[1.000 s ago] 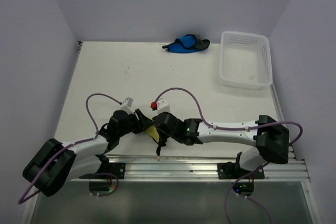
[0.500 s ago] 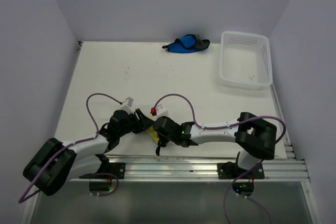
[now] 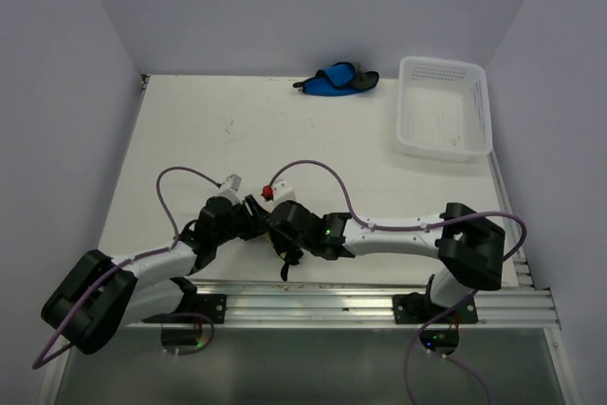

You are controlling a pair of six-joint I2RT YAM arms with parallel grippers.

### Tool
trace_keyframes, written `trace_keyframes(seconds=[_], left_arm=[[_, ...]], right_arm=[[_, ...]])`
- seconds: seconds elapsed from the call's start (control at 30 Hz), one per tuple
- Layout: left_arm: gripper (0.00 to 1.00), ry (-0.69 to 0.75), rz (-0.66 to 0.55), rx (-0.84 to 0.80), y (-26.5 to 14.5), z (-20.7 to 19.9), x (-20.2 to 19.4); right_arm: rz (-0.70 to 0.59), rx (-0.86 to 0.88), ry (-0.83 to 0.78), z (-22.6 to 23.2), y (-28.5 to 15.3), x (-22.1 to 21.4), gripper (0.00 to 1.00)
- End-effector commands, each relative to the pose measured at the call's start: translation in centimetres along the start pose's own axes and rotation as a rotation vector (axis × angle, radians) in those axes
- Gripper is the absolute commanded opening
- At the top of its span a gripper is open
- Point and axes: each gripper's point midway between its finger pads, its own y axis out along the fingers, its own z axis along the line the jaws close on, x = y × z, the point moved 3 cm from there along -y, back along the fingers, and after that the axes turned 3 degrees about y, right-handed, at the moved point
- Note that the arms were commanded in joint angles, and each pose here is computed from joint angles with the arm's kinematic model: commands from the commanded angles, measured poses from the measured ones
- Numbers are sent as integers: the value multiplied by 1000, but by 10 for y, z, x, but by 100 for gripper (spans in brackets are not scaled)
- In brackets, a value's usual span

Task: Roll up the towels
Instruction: Roll the towel, then place the rolled towel into the container

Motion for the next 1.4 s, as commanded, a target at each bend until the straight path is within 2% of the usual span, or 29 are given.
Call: trace_keyframes(seconds=[0.0, 0.33, 0.53, 0.8, 1.07, 1.2, 1.37], left_arm=[[52, 24, -15, 38, 0, 3, 5], [52, 22, -3, 40, 0, 4, 3], [51, 17, 3, 47, 0, 7, 0], [51, 12, 3, 47, -2, 9, -3], [51, 10, -6, 32, -4, 4, 0], [51, -3, -8, 32, -4, 3, 2], [51, -44, -27, 56, -5, 3, 5]], right_arm=[[-8, -17, -45, 1, 4, 6, 48], [-3, -106, -119, -16, 26, -7, 57], [1, -87, -102, -15, 34, -10, 61], [31, -69, -76, -17, 47, -24, 62], [51, -81, -78, -24, 49, -37, 50], [58, -96, -79, -28, 50, -42, 40], [64, -121, -84, -33, 49, -50, 38]])
